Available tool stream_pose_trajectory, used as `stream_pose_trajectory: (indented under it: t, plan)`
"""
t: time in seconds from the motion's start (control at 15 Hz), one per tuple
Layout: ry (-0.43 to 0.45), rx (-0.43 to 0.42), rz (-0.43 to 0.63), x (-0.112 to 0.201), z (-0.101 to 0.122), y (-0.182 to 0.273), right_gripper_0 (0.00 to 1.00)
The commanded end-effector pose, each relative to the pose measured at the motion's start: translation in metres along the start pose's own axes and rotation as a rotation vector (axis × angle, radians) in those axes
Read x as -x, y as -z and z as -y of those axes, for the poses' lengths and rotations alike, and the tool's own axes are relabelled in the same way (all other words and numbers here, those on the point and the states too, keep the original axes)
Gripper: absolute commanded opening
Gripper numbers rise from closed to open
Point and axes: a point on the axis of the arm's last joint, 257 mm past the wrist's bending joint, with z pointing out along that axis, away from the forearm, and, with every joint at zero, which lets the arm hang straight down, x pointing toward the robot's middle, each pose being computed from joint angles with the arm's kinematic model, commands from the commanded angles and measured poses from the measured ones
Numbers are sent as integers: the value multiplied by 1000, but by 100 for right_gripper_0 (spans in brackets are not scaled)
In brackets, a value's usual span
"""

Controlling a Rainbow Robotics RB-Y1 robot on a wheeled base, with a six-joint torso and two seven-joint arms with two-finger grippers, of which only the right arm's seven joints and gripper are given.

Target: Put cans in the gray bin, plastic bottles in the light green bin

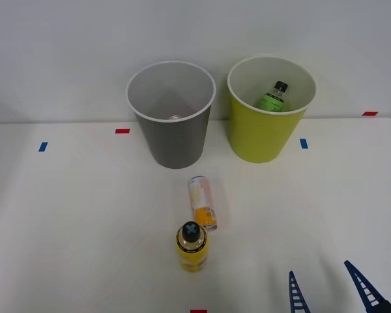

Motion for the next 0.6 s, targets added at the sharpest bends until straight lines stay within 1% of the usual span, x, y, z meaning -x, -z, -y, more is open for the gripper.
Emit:
stream_pose_trajectory:
  t: [0.07, 0.33, 0.47, 0.6]
  plan:
    - [26, -4, -14, -5, -1, -9, 100]
    - [-2, -39, -33, -10, 4, -16, 100]
    - [-70, -64, -38, -24, 5, -11, 100]
    - [-84, -70, -22, -27, 7, -11, 100]
